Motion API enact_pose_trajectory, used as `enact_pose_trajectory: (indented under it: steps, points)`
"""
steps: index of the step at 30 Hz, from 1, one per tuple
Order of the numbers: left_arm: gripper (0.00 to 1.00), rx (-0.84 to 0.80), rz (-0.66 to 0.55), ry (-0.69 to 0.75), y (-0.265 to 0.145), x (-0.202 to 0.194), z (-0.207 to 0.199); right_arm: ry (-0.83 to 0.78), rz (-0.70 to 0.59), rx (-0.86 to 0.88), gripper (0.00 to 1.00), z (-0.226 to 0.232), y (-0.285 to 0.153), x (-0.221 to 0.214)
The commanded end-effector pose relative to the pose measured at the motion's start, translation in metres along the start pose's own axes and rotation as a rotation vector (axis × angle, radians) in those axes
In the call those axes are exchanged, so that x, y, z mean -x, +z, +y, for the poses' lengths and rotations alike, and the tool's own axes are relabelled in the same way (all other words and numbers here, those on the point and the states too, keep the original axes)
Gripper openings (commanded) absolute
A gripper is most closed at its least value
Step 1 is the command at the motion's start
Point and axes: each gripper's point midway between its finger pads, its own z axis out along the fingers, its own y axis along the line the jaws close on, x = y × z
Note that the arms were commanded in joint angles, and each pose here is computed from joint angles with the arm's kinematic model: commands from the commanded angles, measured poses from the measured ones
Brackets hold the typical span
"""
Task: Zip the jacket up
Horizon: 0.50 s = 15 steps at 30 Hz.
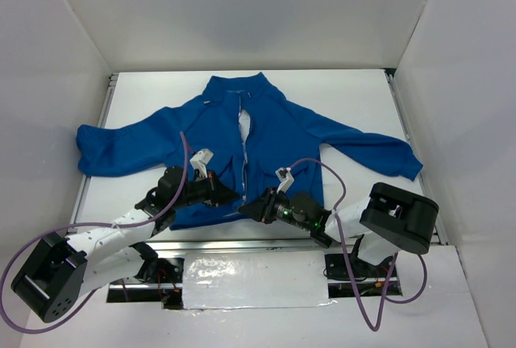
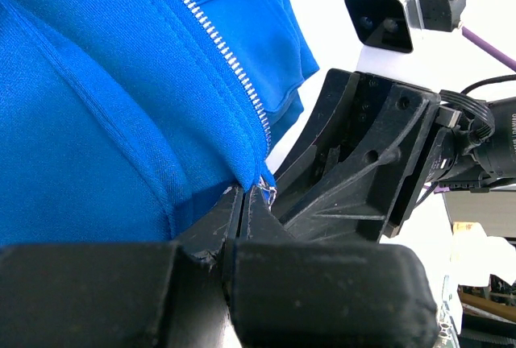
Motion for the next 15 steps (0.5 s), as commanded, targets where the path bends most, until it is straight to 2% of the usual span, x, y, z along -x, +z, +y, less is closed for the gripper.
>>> enact_pose_trajectory:
  steps: [1, 7, 15]
  points:
    - [0.00, -0.084, -0.015, 0.036, 0.0017, 0.0111, -0.0232, 0.000, -0.094, 0.092, 0.34, 0.0264, -0.0020, 0.0210]
    - [0.00, -0.084, -0.015, 0.036, 0.0017, 0.0108, -0.0229, 0.000, -0.097, 0.095, 0.33, 0.0273, -0.0016, 0.0221]
    - [0.00, -0.090, -0.014, 0.034, 0.0016, 0.0099, -0.0237, 0.009, -0.096, 0.087, 0.24, 0.0256, -0.0008, 0.0212]
